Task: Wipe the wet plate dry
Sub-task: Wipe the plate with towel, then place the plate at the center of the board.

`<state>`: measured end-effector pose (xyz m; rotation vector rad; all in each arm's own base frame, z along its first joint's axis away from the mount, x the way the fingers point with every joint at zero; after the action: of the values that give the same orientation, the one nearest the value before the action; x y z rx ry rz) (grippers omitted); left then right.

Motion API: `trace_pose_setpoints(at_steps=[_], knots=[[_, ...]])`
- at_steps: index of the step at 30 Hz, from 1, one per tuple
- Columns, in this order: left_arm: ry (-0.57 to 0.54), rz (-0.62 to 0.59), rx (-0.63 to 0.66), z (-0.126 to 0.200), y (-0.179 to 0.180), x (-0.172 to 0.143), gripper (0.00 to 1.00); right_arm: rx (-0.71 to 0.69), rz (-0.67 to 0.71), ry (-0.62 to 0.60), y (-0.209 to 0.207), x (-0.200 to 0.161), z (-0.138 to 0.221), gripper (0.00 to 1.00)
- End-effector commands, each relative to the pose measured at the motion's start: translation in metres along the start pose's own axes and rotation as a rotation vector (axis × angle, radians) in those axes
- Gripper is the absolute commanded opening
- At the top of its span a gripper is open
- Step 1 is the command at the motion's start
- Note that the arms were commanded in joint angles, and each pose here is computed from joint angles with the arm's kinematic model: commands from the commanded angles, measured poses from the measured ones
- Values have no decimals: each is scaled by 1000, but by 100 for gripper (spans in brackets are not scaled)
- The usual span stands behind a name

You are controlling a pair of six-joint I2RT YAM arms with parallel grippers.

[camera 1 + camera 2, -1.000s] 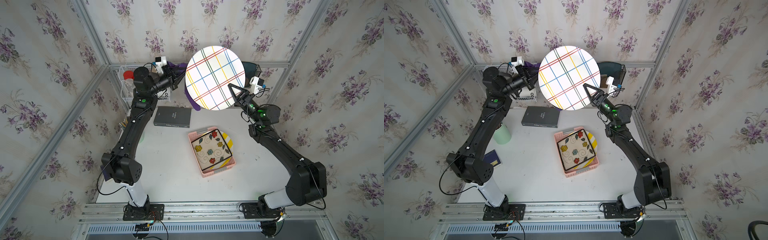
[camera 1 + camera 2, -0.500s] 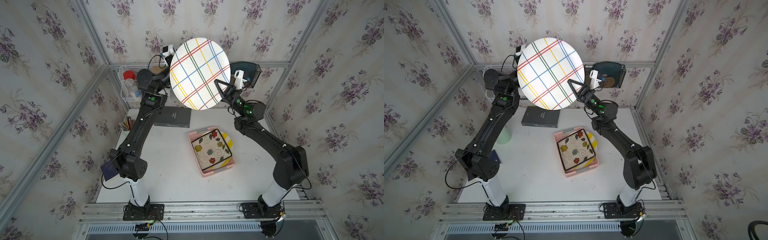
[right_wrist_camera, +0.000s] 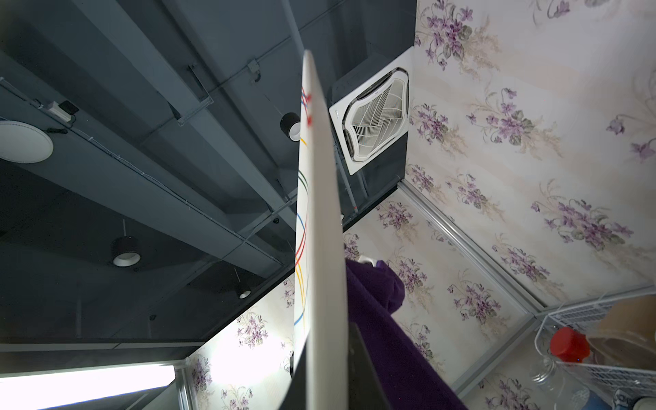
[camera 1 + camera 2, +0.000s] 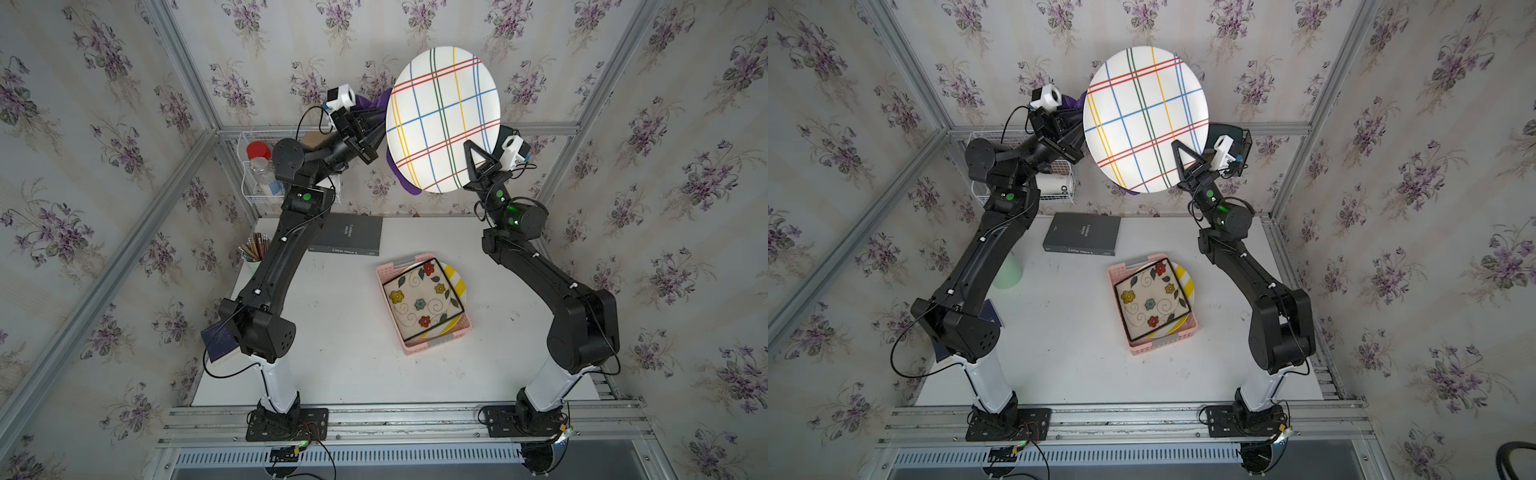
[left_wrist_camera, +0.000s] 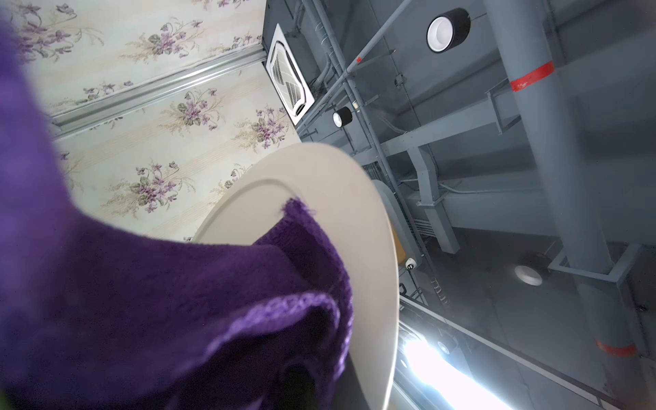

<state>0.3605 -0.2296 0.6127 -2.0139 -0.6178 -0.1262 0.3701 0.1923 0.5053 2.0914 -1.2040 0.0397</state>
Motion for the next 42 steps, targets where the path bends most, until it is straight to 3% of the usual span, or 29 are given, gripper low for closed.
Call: trace_pose_setpoints(at_steps=[1,4,8,10,16,21,27,33,37,42], knots=[[60,-90,-80,-3,-20,-12,0,-23,-29,76,-13,-31,-10,0],[76,-68,-80,-9,-12,-17,0,18,-13,88,-14,-29,-31,0],[103,-57,-81,-15,-8,-28,0,83,25,47,-13,7,-51,0],[119,-71,-76,-14,-9,-33,0,50,37,17,-19,26,-50,0],[158,-149,13,-1,-10,-50,0,-47,134,-75,-7,66,-15,0],[157,-169,155,25,12,-58,0,-169,181,-153,4,87,38,0],[156,-236,470,74,58,-70,0,-457,229,-240,3,95,120,0],[165,-392,997,131,110,-74,0,-835,309,-321,-6,92,194,0],[148,-451,1261,165,134,-71,0,-998,324,-319,-25,92,230,0],[118,-466,1383,184,146,-70,0,-1107,314,-297,-55,93,257,0]])
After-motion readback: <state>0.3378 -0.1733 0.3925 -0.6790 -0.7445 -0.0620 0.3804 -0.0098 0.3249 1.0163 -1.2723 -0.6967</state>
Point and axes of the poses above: each gripper's point midway between its finger pads, its own z axis back along the fingers, its own y axis along the line the jaws close on, x = y × z, the point moved 5 cm from there along z, back along the fingers, and after that the axes turned 1 degree about -z, right-handed, at the moved point
